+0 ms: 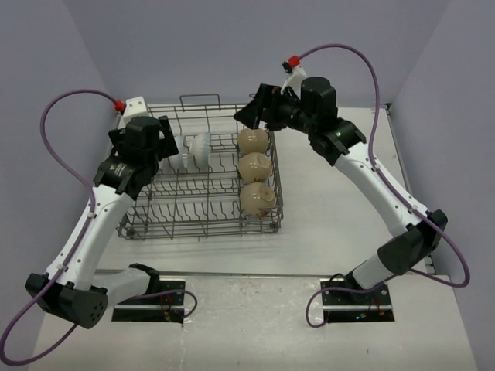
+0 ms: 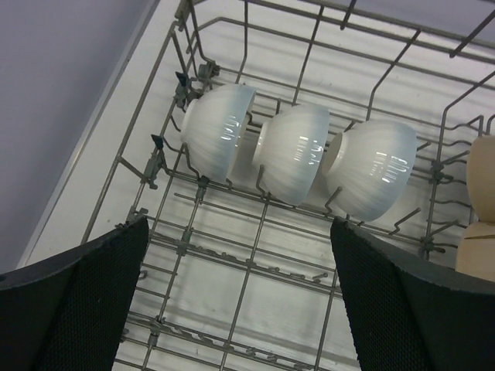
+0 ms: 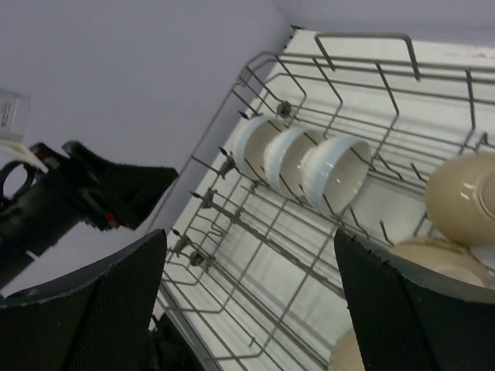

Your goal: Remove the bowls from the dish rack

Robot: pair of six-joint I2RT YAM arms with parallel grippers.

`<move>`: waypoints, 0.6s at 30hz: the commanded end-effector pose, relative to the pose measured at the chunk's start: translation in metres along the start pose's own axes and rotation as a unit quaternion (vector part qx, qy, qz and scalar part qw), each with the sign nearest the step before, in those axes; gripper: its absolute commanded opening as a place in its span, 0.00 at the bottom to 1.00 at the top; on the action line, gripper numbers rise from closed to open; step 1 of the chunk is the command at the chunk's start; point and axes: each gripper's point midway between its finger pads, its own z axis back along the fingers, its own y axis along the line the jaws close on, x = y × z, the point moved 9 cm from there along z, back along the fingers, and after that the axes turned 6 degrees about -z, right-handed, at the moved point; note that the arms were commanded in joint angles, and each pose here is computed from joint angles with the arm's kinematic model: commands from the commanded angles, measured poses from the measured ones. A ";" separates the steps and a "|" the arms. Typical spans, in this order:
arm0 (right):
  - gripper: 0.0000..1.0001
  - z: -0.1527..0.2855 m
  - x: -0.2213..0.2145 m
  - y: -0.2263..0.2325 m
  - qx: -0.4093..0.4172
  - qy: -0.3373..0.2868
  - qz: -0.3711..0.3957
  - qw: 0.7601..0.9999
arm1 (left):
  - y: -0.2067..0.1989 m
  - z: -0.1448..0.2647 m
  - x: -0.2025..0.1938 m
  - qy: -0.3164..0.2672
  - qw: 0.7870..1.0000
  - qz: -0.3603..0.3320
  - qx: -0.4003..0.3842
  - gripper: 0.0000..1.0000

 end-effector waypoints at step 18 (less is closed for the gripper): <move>0.78 -0.191 -0.065 -0.041 -0.130 0.083 -0.103 0.983 | 0.043 0.049 -0.011 -0.131 0.990 0.049 0.006 1.00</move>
